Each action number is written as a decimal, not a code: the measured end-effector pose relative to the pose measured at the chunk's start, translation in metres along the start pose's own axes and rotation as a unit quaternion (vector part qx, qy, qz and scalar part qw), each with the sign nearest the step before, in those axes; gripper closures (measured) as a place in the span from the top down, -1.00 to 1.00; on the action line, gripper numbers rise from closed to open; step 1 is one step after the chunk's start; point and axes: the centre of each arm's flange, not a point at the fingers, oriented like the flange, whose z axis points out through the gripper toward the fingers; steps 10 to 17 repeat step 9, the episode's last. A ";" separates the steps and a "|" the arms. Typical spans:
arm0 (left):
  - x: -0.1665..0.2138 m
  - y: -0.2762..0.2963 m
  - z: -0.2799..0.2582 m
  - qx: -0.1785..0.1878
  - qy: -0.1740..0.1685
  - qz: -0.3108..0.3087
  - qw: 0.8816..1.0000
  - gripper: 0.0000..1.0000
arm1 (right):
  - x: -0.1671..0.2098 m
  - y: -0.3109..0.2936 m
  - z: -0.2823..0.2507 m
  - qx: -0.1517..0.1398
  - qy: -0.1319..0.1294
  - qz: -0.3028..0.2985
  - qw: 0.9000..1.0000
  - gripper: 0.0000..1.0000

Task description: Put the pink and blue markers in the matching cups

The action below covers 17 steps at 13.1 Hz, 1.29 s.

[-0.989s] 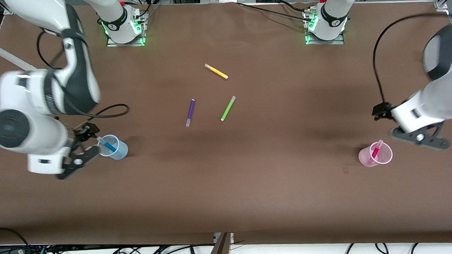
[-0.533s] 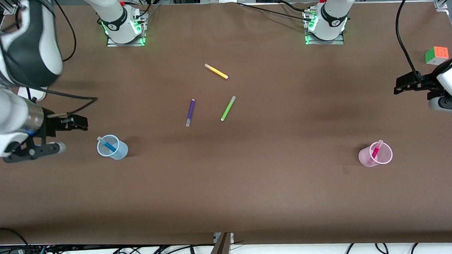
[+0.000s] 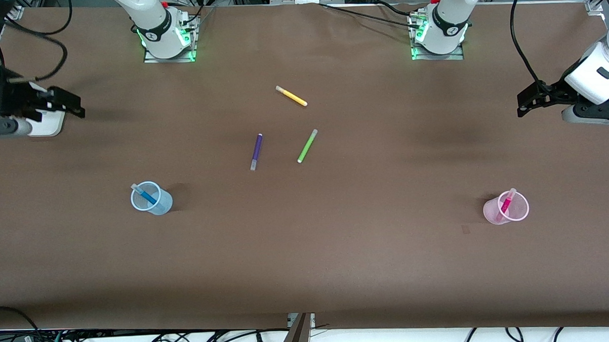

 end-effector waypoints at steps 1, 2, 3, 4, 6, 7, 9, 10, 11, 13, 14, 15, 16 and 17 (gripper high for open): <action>0.000 -0.001 0.002 0.000 -0.001 -0.001 1.000 1.00 | -0.004 0.002 0.002 0.000 -0.004 0.002 1.000 1.00; 0.001 -0.001 0.003 0.000 -0.002 -0.001 1.000 1.00 | -0.003 0.003 0.003 0.001 -0.007 0.003 1.000 1.00; 0.001 -0.001 0.004 0.000 -0.002 -0.001 1.000 1.00 | -0.001 0.004 0.006 0.001 -0.010 0.003 1.000 1.00; 0.002 -0.001 0.005 0.000 -0.002 -0.001 1.000 1.00 | 0.002 0.004 0.008 0.001 -0.012 0.003 1.000 1.00; 0.002 0.000 0.005 0.000 -0.002 -0.001 1.000 1.00 | 0.008 0.004 0.006 0.000 -0.008 0.004 1.000 1.00; 0.002 0.000 0.005 0.000 -0.002 -0.001 1.000 1.00 | 0.010 0.004 0.004 0.000 -0.005 0.004 1.000 1.00; 0.002 0.000 0.005 0.000 -0.002 -0.001 1.000 1.00 | 0.013 0.005 0.001 -0.001 -0.002 0.004 1.000 1.00; 0.002 0.000 0.005 0.000 -0.002 -0.001 1.000 1.00 | 0.013 0.005 0.001 -0.001 -0.002 0.004 1.000 1.00; 0.002 0.000 0.005 0.000 -0.002 -0.001 1.000 1.00 | 0.013 0.005 0.001 -0.001 -0.002 0.004 1.000 1.00; 0.002 0.000 0.005 0.000 -0.002 -0.001 1.000 1.00 | 0.013 0.005 0.001 -0.001 -0.002 0.004 1.000 1.00; 0.002 0.000 0.005 0.000 -0.002 -0.001 1.000 1.00 | 0.013 0.005 0.001 -0.001 -0.002 0.004 1.000 1.00; 0.002 0.000 0.005 0.000 -0.002 -0.001 1.000 1.00 | 0.013 0.005 0.001 -0.001 -0.002 0.004 1.000 1.00; 0.002 0.000 0.005 0.000 -0.002 -0.001 1.000 1.00 | 0.013 0.005 0.001 -0.001 -0.002 0.004 1.000 1.00; 0.002 0.000 0.005 0.000 -0.002 -0.001 1.000 1.00 | 0.013 0.005 0.001 -0.001 -0.002 0.004 1.000 1.00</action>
